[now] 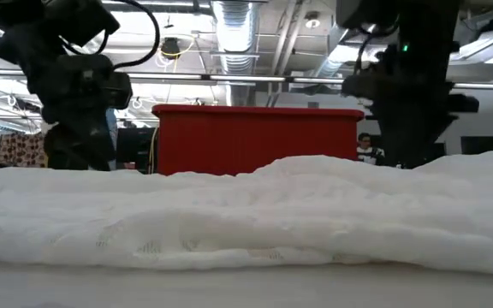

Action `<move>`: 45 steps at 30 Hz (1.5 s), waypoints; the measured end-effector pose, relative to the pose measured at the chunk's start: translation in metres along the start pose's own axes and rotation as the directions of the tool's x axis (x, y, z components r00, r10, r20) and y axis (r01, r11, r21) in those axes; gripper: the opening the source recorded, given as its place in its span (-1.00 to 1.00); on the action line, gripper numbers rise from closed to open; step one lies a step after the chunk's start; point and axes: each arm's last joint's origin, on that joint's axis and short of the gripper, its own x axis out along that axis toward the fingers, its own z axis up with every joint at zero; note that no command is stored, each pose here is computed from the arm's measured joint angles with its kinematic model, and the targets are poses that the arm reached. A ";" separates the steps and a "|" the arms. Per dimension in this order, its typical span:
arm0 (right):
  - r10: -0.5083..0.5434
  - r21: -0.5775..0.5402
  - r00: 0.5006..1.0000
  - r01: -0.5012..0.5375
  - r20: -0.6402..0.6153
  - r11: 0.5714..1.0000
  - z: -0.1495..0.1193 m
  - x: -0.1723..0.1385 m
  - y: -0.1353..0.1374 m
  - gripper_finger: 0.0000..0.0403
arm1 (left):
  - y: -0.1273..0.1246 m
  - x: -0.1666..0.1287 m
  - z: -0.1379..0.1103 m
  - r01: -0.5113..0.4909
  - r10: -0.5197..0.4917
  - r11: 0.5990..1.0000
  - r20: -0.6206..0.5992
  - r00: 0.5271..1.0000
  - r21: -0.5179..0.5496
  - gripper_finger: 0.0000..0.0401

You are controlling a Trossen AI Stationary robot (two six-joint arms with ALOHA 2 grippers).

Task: Fold laundry
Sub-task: Fold the white shirt

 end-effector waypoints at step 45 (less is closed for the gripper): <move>-0.016 -0.012 0.998 0.016 -0.053 1.000 0.005 0.026 -0.016 -0.94 | 0.014 0.048 -0.007 -0.200 0.205 0.974 -0.036 0.978 0.108 -0.23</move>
